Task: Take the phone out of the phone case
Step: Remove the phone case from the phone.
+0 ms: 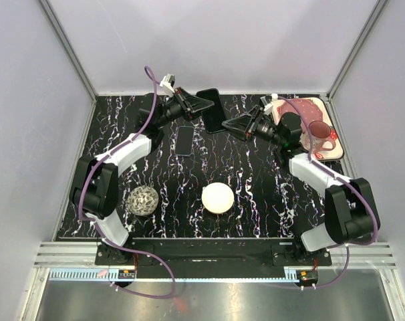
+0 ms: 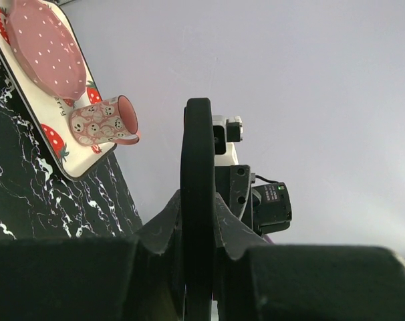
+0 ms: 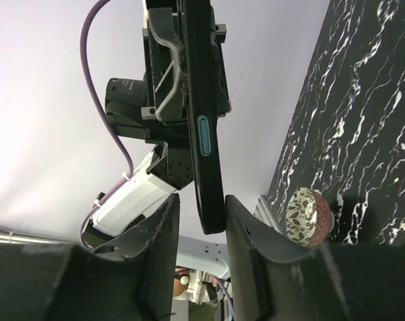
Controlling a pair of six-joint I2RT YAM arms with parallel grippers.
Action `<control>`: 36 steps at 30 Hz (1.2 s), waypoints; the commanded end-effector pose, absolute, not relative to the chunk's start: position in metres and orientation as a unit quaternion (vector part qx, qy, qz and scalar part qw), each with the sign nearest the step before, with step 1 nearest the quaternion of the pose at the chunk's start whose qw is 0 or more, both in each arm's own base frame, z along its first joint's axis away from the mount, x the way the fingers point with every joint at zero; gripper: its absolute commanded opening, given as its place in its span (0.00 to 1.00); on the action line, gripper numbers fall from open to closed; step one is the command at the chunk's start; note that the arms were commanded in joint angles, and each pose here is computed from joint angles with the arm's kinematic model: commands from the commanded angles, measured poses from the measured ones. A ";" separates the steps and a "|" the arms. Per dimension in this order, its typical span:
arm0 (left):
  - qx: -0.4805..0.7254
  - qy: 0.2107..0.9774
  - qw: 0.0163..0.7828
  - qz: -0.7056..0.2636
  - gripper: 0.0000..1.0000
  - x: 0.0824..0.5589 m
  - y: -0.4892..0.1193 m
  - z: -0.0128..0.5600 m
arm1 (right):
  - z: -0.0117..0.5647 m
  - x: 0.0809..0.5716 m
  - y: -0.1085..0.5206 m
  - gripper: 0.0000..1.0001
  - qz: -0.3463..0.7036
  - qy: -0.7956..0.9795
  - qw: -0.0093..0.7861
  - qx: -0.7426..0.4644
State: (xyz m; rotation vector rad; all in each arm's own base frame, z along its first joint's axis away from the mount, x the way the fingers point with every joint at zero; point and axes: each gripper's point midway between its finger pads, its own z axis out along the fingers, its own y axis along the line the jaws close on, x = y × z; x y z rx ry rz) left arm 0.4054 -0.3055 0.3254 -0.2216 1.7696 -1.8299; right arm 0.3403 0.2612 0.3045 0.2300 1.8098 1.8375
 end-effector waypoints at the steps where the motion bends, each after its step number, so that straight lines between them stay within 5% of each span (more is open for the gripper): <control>1: -0.048 0.607 0.348 -0.713 0.00 0.399 -0.303 0.383 | 0.328 0.329 0.276 0.36 0.716 0.644 0.266 0.041; 3: -0.048 0.603 0.350 -0.715 0.00 0.398 -0.303 0.385 | 0.329 0.330 0.278 0.21 0.720 0.638 0.269 0.046; 4: -0.050 0.603 0.350 -0.715 0.00 0.398 -0.303 0.385 | 0.329 0.331 0.278 0.03 0.724 0.635 0.264 0.055; 5: -0.050 0.602 0.351 -0.715 0.00 0.399 -0.303 0.386 | 0.326 0.331 0.276 0.00 0.726 0.632 0.263 0.063; 15: -0.025 0.548 0.361 -0.754 0.00 0.372 -0.293 0.413 | 0.330 0.350 0.252 0.00 0.829 0.481 0.224 0.177; 36: 0.033 0.504 0.413 -0.758 0.00 0.317 -0.273 0.448 | 0.465 0.371 0.214 0.00 0.919 0.274 0.172 0.224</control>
